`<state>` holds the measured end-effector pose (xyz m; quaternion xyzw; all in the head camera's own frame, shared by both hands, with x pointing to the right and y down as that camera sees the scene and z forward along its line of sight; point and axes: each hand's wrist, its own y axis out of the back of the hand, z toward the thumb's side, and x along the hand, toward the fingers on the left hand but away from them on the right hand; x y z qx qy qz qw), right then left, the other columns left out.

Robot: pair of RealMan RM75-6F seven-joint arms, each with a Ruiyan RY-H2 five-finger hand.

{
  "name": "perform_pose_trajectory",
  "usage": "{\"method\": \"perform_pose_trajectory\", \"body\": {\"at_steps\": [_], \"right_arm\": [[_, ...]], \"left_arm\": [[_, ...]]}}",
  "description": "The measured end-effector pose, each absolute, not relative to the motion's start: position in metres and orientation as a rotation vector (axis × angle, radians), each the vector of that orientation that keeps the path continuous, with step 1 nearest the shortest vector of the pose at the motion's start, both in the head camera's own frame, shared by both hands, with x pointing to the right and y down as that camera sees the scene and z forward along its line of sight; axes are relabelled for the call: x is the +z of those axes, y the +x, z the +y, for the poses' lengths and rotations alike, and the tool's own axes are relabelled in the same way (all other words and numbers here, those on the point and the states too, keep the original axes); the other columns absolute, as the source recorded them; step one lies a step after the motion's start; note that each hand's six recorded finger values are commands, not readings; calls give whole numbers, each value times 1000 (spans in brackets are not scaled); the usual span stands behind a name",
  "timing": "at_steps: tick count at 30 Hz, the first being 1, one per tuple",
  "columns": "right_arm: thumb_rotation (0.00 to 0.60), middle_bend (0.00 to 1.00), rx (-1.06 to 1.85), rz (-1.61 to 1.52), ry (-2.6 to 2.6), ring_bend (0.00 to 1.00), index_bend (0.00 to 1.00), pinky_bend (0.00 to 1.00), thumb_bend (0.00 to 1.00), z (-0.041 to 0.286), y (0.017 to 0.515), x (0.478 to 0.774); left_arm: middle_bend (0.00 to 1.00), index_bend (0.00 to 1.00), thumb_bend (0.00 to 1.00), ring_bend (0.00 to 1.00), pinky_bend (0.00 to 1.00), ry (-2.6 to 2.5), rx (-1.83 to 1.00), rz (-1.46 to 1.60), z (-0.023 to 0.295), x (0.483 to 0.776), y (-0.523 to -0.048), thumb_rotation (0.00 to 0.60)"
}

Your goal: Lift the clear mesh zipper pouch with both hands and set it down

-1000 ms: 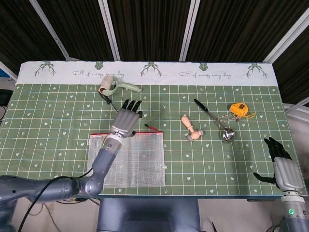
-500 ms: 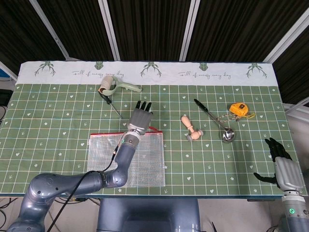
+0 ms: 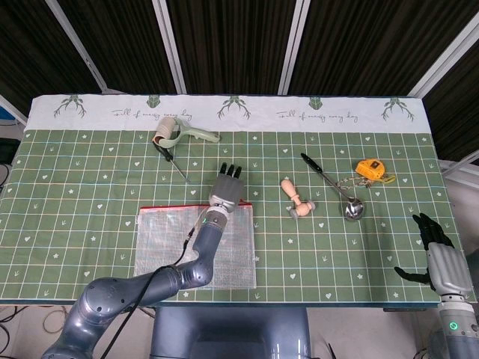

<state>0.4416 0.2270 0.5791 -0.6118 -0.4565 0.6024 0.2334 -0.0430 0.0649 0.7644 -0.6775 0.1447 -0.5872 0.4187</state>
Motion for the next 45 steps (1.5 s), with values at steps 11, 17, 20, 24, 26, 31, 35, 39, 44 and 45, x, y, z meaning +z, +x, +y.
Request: {"method": "perform_pose_trajectory", "body": {"at_steps": [11, 17, 20, 24, 26, 31, 35, 39, 44, 45], "right_arm": [[600, 0, 1654, -1260, -1685, 0, 0, 182, 179, 227, 442, 578], [600, 0, 1652, -1260, -1687, 0, 0, 182, 179, 228, 441, 578], [600, 0, 1654, -1263, -1687, 0, 0, 182, 180, 228, 441, 578], [600, 0, 1652, -1263, -1688, 0, 0, 182, 180, 228, 441, 577], [600, 0, 1653, -1263, -1690, 0, 0, 182, 179, 228, 441, 577], [600, 0, 1653, -1264, -1691, 0, 0, 182, 180, 228, 440, 577], [600, 0, 1655, -1268, -1692, 0, 0, 182, 180, 228, 440, 577], [600, 0, 1655, -1270, -1693, 0, 0, 182, 181, 228, 440, 577], [600, 0, 1655, -1266, -1697, 0, 0, 182, 180, 228, 440, 577], [600, 0, 1655, -1266, -1697, 0, 0, 182, 179, 228, 440, 577]], "left_arm": [[87, 517, 295, 0, 0, -1692, -1480, 375, 62, 767, -44, 600], [94, 540, 310, 0, 0, -1691, -1482, 381, 61, 767, -47, 600], [94, 541, 310, 0, 0, -1693, -1485, 381, 61, 767, -48, 600], [95, 541, 320, 0, 0, -1686, -1489, 372, 61, 768, -50, 600], [95, 542, 342, 0, 0, -1687, -1492, 372, 61, 768, -51, 600], [99, 552, 395, 0, 0, -1690, -1492, 364, 62, 769, -51, 600], [103, 562, 432, 0, 0, -1693, -1492, 359, 63, 770, -51, 600], [104, 564, 443, 0, 0, -1692, -1490, 357, 64, 770, -51, 600], [110, 569, 444, 0, 0, -1696, -1481, 369, 62, 767, -50, 600], [111, 570, 444, 0, 0, -1697, -1478, 372, 61, 766, -50, 600]]}}
